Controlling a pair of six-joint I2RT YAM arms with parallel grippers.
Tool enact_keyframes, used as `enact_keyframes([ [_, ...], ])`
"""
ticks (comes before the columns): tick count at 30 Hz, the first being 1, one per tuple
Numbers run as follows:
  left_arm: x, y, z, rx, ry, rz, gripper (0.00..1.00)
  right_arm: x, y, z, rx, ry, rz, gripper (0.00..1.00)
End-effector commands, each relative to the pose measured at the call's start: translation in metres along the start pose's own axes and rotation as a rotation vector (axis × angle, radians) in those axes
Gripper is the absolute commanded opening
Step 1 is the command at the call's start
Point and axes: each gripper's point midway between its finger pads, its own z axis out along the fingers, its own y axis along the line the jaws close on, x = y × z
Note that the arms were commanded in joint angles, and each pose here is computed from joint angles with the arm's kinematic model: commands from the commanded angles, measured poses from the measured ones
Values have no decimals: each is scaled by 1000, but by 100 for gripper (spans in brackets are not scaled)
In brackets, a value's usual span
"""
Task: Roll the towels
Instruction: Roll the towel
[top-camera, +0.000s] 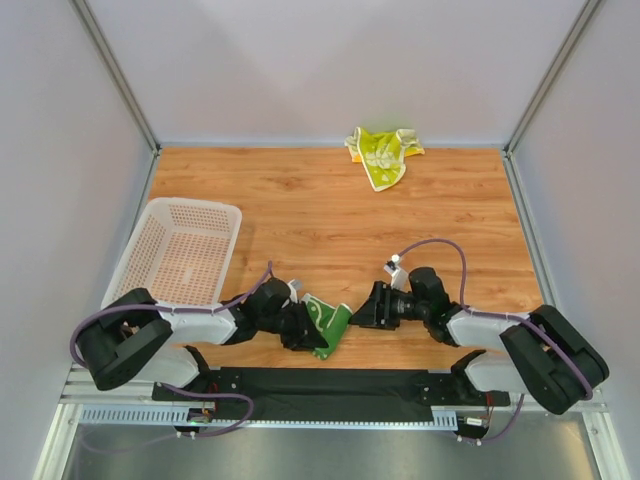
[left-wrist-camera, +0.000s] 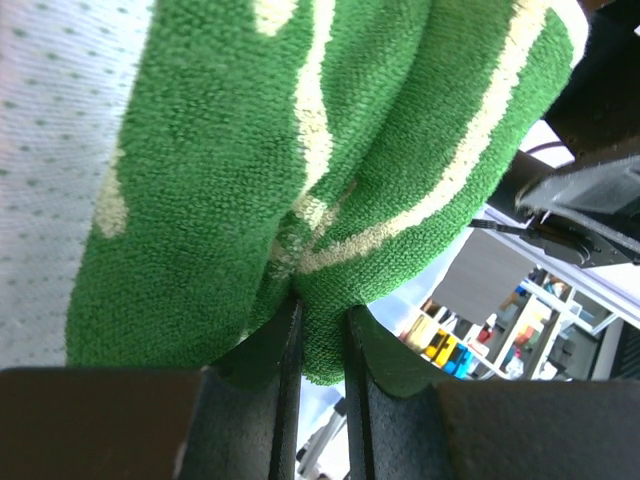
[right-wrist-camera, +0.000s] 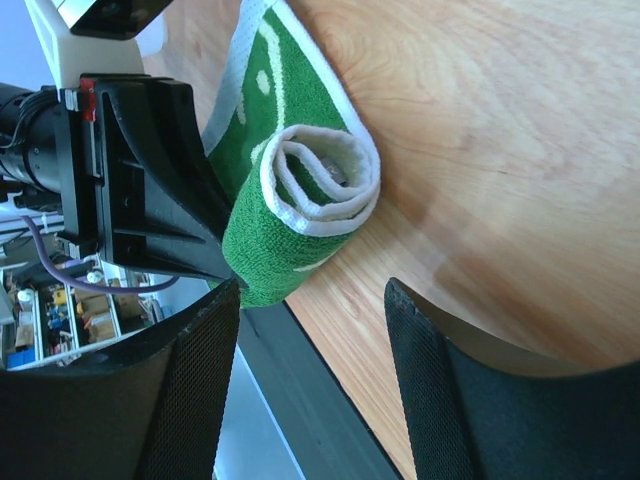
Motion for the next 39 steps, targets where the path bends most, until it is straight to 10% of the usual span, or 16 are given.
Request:
enact_keyframes([
  [1,2,3,1,9,18,-40,0,-8,14,6,-60,-35,-43,62],
  [26,-1,9,4,1,2,-37,0,3,4,45,-96,0,0,53],
  [34,0,11,3,1,6,-35,0,6,7,50,-108,4,10,30],
  [39,1,22,0,-86,11,-8,22,5,-1,51,-55,8,20,13],
])
